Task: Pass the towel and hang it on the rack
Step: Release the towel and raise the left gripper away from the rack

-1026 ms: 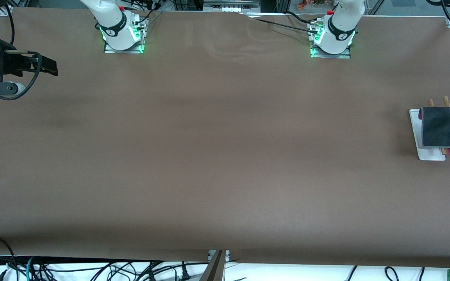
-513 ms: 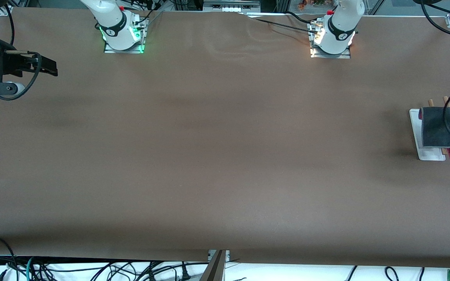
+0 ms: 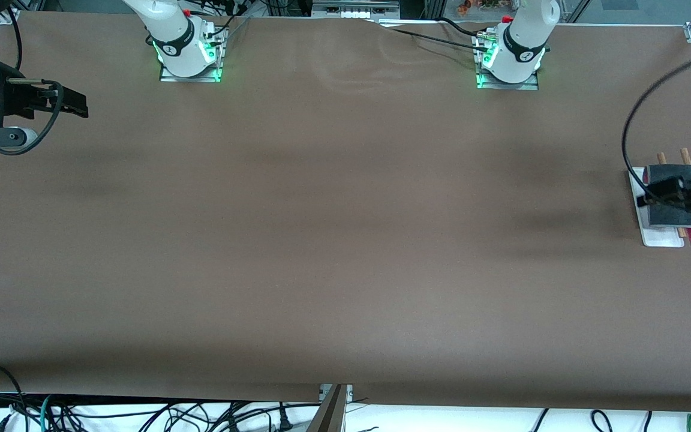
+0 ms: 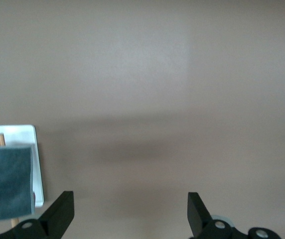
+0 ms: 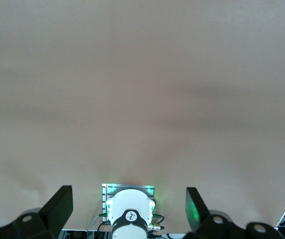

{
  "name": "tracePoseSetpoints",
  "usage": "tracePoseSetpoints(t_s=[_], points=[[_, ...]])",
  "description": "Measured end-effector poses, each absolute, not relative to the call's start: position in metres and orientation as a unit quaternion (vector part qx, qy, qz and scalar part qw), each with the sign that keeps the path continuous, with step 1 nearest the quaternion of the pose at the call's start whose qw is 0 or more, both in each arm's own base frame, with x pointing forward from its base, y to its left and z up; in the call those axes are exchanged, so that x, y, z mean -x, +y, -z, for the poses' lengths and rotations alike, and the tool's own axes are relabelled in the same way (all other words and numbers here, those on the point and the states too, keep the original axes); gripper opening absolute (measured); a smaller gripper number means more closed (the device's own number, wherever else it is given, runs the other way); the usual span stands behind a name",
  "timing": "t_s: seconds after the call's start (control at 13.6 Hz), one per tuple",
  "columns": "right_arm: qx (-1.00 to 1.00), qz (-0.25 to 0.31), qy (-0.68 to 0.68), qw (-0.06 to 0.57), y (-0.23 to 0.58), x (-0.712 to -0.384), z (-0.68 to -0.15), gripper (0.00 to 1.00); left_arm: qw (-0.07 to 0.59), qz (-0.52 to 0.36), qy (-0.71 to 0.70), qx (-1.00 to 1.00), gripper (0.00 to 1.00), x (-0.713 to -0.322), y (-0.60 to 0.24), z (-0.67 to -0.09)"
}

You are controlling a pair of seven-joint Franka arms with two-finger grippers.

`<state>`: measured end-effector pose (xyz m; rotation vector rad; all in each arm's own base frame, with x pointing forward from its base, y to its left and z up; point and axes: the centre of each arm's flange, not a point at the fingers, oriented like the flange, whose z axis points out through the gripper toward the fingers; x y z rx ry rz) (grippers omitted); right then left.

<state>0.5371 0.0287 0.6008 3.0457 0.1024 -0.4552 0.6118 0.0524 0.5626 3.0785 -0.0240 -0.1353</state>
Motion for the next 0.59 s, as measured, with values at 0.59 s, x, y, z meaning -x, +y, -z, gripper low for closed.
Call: tracePoseSetpoints(t_s=[0.59], points=[[-0.988, 0.149, 0.032, 0.030, 0.027, -0.539, -0.597, 1.00, 0.000, 0.027, -0.030, -0.999, 1.00, -0.544, -0.044, -0.589]])
